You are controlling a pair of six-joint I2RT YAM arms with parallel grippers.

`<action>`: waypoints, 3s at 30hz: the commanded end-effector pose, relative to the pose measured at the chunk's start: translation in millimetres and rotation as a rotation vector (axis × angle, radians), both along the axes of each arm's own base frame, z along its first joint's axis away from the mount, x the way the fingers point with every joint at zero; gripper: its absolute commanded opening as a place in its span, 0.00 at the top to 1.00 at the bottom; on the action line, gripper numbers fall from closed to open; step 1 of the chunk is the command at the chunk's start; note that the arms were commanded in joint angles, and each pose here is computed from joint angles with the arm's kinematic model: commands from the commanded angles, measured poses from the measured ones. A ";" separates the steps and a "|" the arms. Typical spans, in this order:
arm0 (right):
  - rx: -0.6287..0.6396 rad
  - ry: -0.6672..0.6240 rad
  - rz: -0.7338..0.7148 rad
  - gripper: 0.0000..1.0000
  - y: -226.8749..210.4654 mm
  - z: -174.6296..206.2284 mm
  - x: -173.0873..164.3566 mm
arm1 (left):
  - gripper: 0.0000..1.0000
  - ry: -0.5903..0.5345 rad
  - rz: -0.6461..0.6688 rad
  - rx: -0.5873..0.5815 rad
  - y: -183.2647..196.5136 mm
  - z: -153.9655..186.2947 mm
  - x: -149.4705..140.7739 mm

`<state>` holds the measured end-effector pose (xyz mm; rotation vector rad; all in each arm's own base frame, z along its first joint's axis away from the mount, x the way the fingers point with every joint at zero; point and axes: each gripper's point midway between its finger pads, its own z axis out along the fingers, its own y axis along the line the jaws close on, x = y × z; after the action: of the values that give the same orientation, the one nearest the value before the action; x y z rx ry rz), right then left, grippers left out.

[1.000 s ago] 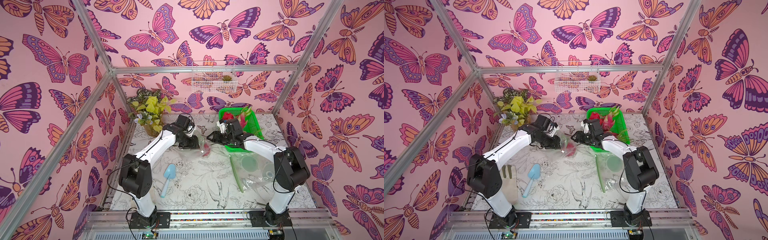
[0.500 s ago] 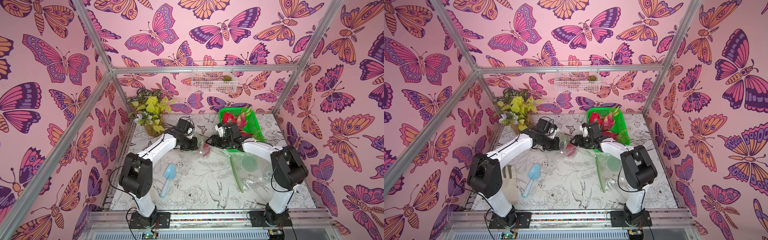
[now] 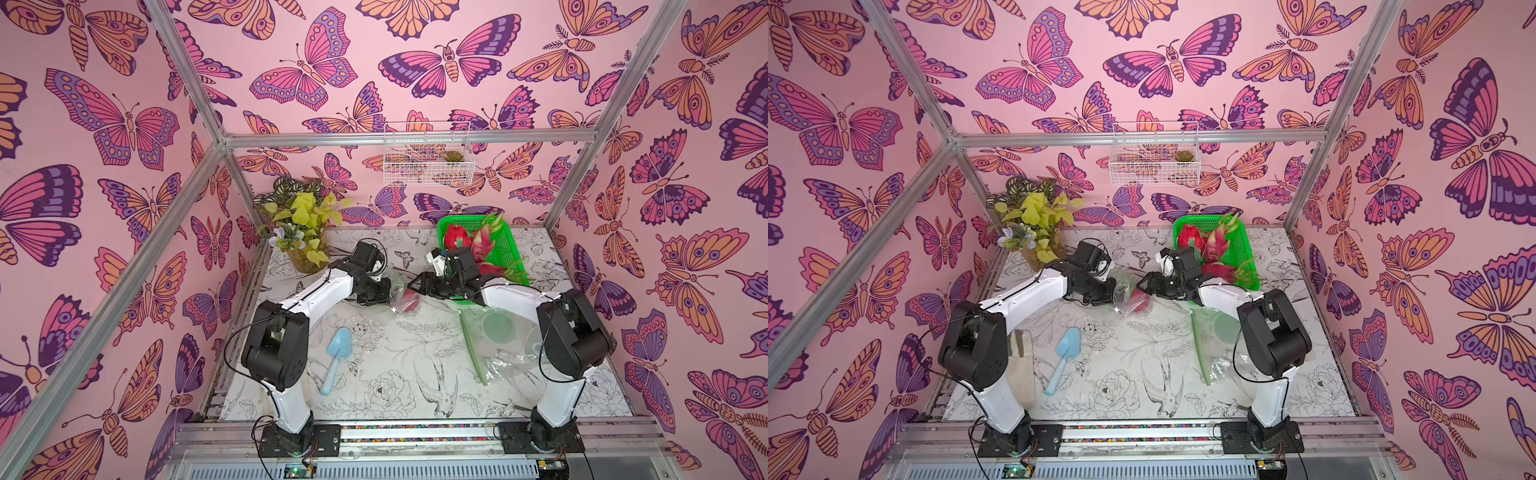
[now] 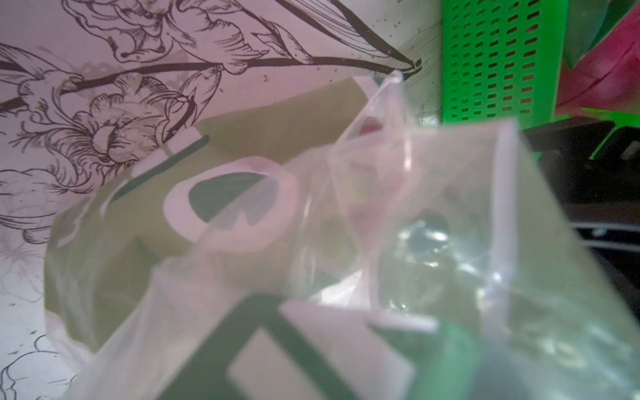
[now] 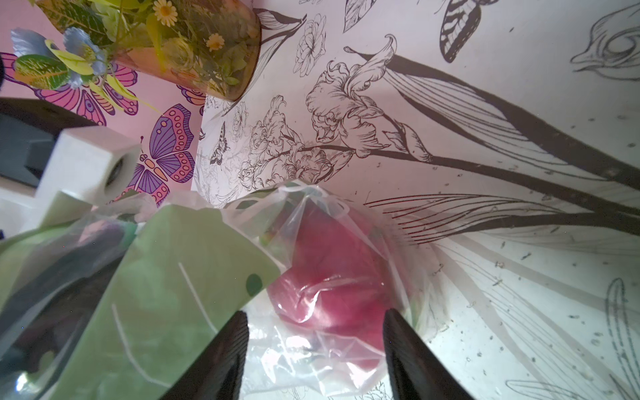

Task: Open the zip-top bag and take out the dragon fruit
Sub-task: Pick up the dragon fruit from the zipper food storage bag.

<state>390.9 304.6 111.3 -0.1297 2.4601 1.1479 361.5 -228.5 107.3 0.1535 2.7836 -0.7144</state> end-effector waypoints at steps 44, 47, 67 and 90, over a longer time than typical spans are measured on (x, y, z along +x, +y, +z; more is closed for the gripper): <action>0.023 -0.004 0.033 1.00 -3.1 -11.2 -26.9 | 0.61 0.089 0.202 0.277 58.7 -36.1 9.9; 0.028 -0.001 0.037 1.00 -3.0 -11.0 -28.9 | 0.61 0.064 0.212 0.340 68.4 -32.1 15.1; 0.114 0.039 0.132 1.00 24.0 -7.7 -74.3 | 0.57 0.113 0.251 -0.036 4.3 14.6 -4.0; 0.158 0.062 0.123 1.00 40.8 -10.0 -104.1 | 0.60 0.265 0.356 -0.001 27.9 9.3 -35.4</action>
<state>286.0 343.4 91.7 -0.2057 2.4629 1.4229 348.7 -211.8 108.9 -0.4022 2.8920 -0.7084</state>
